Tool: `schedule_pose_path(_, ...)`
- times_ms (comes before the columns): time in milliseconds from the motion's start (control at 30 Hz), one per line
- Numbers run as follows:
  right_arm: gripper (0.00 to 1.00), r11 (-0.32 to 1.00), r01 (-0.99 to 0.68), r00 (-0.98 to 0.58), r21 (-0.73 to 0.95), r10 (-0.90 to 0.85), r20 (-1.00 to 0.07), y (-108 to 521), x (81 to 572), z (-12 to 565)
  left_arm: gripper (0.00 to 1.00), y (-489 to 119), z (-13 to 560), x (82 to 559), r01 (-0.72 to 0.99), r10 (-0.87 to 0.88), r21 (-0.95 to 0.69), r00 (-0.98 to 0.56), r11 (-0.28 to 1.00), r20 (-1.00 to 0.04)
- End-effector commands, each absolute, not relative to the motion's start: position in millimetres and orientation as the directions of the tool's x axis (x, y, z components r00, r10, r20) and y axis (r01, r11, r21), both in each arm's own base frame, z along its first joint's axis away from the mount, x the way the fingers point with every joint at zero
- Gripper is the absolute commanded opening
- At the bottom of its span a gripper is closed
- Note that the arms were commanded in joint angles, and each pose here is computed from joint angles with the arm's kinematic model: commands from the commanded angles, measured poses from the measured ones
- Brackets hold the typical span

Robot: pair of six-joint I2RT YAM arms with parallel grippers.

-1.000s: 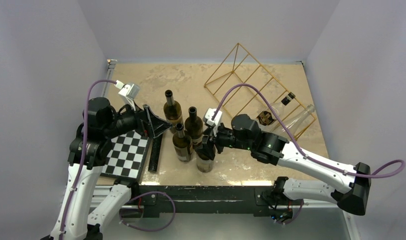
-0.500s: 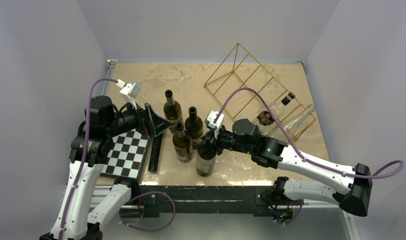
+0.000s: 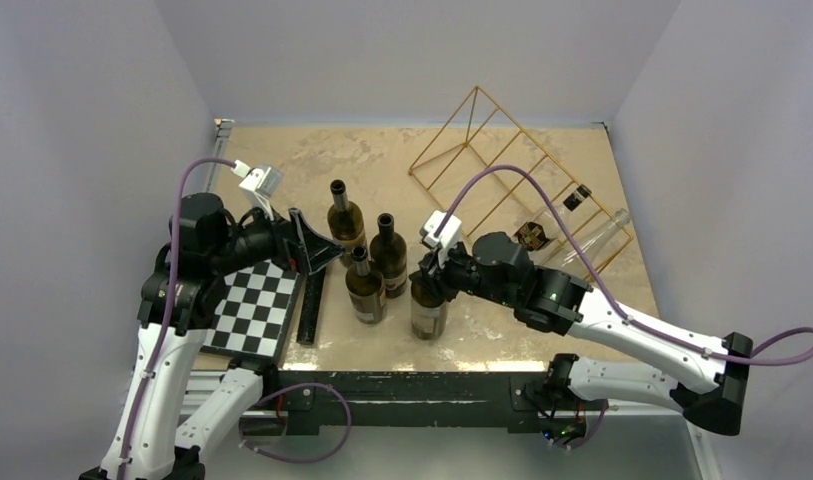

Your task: Put the wine bottle on the wine rack

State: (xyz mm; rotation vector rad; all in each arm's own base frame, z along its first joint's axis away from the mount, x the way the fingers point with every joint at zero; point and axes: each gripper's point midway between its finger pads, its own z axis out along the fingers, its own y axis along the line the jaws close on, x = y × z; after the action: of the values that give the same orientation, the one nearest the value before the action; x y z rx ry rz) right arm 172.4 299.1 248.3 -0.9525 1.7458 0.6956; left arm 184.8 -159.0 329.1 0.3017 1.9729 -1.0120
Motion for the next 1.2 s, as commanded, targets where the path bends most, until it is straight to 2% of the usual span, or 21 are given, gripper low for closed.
schedule_pose_path(0, 0.00, 0.626, -0.780, -0.065, -0.010, -0.096, -0.993, 285, 192, 352, 0.99, -159, 334, 183, 0.573, -0.154, -0.516, -0.561, 0.637, -0.813)
schedule_pose_path(167, 0.00, 0.705, -0.703, -0.013, -0.093, -0.143, -0.990, 267, 212, 371, 0.99, -159, 335, 181, 0.575, -0.155, -0.514, -0.558, 0.636, -0.816)
schedule_pose_path(300, 0.00, 0.753, -0.651, -0.020, -0.098, -0.146, -0.989, 254, 229, 381, 0.99, -159, 335, 181, 0.575, -0.154, -0.515, -0.559, 0.636, -0.815)
schedule_pose_path(800, 0.00, 0.891, -0.442, -0.171, 0.109, 0.035, -0.985, 200, 305, 371, 0.99, -160, 331, 183, 0.570, -0.154, -0.521, -0.567, 0.635, -0.809)
schedule_pose_path(1167, 0.00, 0.929, -0.342, -0.205, 0.141, 0.073, -0.976, 186, 344, 359, 0.99, -160, 332, 182, 0.571, -0.149, -0.525, -0.575, 0.632, -0.805)
